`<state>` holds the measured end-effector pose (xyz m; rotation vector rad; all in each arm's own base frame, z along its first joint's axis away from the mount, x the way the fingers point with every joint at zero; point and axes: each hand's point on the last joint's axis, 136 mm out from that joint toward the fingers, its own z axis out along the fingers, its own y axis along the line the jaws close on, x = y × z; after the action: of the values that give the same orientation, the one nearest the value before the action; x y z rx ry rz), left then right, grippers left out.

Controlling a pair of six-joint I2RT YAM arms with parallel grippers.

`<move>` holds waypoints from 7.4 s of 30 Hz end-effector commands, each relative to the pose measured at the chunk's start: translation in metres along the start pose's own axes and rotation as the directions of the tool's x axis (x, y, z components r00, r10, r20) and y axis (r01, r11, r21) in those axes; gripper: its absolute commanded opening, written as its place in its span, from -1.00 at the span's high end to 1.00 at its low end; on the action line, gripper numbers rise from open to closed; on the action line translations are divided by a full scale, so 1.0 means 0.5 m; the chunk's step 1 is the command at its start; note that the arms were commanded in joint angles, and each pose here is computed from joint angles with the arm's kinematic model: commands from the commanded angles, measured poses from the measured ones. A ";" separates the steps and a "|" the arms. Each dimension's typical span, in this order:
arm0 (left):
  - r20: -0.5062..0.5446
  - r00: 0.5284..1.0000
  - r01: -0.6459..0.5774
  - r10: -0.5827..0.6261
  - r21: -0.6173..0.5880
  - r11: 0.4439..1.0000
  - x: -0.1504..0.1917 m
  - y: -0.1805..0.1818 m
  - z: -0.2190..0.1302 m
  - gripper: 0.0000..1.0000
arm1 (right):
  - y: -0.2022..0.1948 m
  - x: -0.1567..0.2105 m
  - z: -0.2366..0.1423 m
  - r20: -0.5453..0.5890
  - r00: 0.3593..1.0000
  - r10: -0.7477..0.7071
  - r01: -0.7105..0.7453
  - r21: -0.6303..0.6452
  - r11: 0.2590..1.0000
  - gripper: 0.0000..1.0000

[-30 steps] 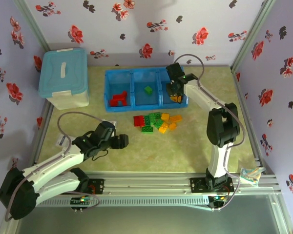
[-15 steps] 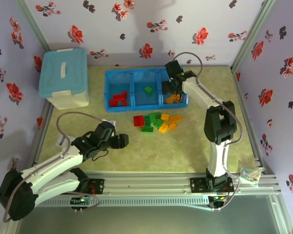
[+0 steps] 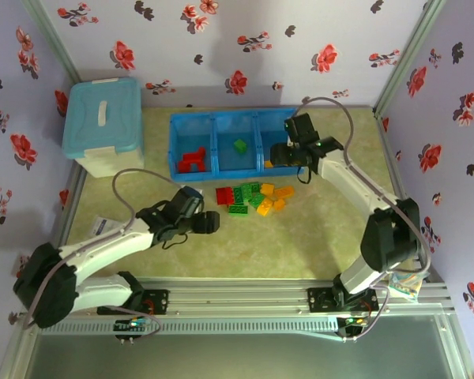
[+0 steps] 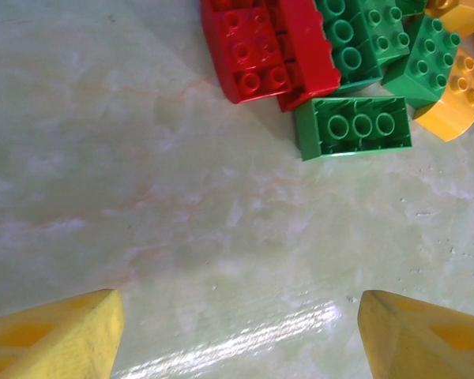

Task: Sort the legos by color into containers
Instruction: Pick up the lego from the center of the table, then place the lego in the container, then pick up the lego from the center of the table, then place the lego in the container, then pick up the lego from the center of the table.

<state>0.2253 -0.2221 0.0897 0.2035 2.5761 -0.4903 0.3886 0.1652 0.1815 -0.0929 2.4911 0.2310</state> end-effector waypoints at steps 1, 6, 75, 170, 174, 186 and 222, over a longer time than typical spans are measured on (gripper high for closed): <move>0.011 0.999 -0.036 0.035 0.030 0.999 -0.030 -0.048 0.016 -0.56 | 0.002 0.024 -0.008 0.019 0.999 0.032 -0.031 -0.024 0.999 -0.38; -0.043 0.997 -0.065 0.065 0.001 0.998 -0.034 -0.096 0.065 -0.65 | -0.016 0.063 -0.019 0.018 0.999 0.038 -0.038 -0.013 0.999 -0.40; 0.114 0.965 -0.203 0.236 -0.250 0.947 -0.478 -0.170 0.072 -0.78 | -0.045 0.164 -0.118 0.101 0.988 0.116 -0.103 -0.121 0.987 -0.35; 0.137 0.990 0.052 -0.025 -0.196 0.979 -0.470 0.086 0.000 0.48 | -0.054 0.270 -0.083 0.025 0.989 0.148 -0.144 -0.116 0.983 -0.26; 0.091 0.995 0.049 -0.032 -0.194 0.980 -0.498 0.094 0.015 -0.38 | -0.052 0.269 -0.091 0.028 0.988 0.149 -0.145 -0.127 0.981 -0.27; 0.107 0.994 0.019 -0.003 -0.152 0.988 -0.377 0.052 -0.015 -0.53 | -0.048 0.287 -0.067 0.006 0.986 0.164 -0.162 -0.136 0.977 -0.27; -0.200 0.976 -0.141 0.087 -0.277 0.950 -0.137 0.037 0.219 0.03 | -0.038 0.314 -0.034 -0.022 0.987 0.158 -0.159 -0.126 0.979 -0.26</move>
<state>0.3346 -0.2542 0.0321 0.3221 2.7554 -0.0991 0.2547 0.1421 0.0980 0.0397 2.5124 0.4592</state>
